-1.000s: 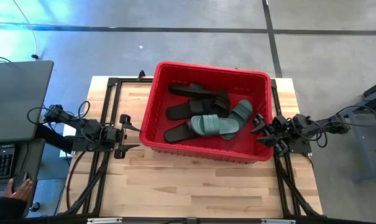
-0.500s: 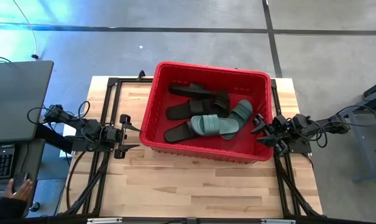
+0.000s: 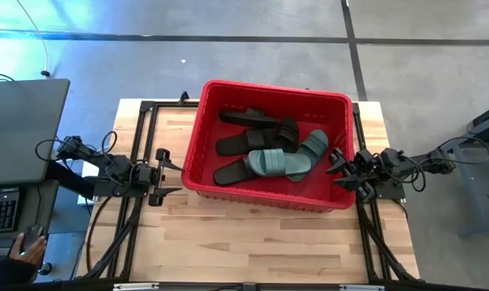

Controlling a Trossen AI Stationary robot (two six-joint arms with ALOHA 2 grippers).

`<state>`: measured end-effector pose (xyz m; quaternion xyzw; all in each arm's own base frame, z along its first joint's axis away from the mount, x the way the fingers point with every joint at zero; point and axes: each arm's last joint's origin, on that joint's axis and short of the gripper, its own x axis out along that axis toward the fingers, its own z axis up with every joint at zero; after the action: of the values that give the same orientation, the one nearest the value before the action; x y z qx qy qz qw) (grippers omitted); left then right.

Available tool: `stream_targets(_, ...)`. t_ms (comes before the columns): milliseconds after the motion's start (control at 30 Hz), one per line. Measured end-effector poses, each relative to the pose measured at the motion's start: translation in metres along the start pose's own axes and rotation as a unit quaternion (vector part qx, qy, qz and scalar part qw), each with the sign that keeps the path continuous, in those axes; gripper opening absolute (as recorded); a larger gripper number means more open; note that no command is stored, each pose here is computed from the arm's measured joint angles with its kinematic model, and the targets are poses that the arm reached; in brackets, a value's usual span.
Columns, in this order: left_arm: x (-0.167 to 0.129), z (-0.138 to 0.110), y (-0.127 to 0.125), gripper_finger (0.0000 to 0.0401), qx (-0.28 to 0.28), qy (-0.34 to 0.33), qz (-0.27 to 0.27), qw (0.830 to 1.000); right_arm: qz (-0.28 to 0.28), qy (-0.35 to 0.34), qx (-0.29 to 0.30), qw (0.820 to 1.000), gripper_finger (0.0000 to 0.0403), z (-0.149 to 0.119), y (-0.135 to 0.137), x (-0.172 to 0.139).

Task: Pick and place slides into bin
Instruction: Return to Home Position

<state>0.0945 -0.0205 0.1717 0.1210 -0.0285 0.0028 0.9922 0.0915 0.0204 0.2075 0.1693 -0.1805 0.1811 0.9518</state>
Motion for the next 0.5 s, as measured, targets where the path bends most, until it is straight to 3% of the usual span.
stream_targets(500,0.0,-0.0002,0.0,0.0271,0.0,0.0,0.0,1.0,0.0,0.0,0.0,1.0,0.0162,0.0,0.0,0.0)
